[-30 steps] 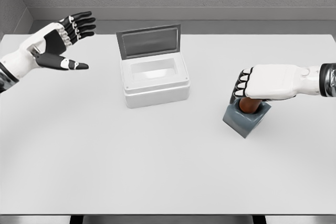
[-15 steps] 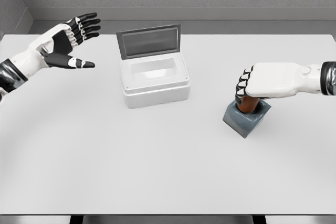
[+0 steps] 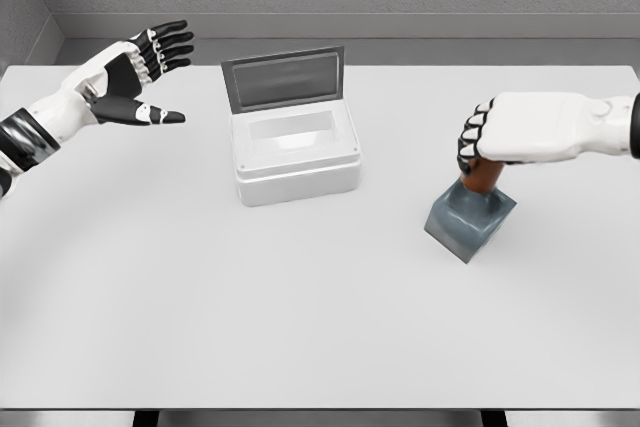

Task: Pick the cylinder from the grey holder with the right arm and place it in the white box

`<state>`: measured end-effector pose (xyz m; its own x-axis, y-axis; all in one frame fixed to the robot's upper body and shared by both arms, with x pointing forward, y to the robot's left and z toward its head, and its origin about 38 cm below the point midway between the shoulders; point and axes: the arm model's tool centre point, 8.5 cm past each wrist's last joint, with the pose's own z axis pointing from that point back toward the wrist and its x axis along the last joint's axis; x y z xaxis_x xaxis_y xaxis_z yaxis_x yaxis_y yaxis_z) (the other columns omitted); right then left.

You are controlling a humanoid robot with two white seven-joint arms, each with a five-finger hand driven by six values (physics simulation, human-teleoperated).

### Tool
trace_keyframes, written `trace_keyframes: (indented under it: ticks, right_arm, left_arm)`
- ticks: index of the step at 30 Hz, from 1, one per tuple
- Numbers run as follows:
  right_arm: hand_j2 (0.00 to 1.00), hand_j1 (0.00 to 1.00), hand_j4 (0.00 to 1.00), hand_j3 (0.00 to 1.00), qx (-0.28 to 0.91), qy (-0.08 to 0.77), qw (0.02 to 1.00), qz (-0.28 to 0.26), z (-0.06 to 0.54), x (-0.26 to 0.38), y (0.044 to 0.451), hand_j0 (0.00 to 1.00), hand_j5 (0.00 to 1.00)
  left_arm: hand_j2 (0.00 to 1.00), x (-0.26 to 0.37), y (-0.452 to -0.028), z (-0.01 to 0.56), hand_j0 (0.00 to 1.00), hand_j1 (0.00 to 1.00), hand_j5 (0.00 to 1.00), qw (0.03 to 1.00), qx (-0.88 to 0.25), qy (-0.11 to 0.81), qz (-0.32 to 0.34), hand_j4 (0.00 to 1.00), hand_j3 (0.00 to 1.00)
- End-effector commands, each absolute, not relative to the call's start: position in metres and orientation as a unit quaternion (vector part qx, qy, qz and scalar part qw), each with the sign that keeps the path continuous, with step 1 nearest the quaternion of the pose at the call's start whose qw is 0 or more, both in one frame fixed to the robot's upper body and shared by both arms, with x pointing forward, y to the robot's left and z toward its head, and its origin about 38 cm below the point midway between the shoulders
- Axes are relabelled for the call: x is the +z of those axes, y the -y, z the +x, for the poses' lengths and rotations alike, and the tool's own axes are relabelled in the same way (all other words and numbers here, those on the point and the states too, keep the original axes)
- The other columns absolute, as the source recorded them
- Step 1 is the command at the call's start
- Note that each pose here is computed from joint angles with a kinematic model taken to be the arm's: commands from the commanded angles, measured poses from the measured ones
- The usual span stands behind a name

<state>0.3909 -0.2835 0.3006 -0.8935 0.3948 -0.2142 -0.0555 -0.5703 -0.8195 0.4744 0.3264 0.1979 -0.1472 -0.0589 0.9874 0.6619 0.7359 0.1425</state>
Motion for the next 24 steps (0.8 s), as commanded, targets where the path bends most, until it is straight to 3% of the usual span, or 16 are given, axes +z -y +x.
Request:
trace_keyframes:
  ticks: [1, 24]
  right_arm:
    - [0.52, 0.52, 0.52, 0.52, 0.863, 0.448, 0.131, -0.194, 0.392, 0.304, 0.284, 0.52, 0.52]
    - [0.50, 0.50, 0.50, 0.50, 0.846, 0.488, 0.090, -0.195, 0.404, 0.321, 0.244, 0.50, 0.50]
  left_arm:
    - [1.00, 0.198, -0.327, 0.475, 1.00, 1.00, 1.00, 0.616, -0.290, 0.700, -0.216, 1.00, 1.00]
    - [1.00, 0.198, -0.319, 0.477, 1.00, 1.00, 1.00, 0.614, -0.293, 0.699, -0.221, 1.00, 1.00]
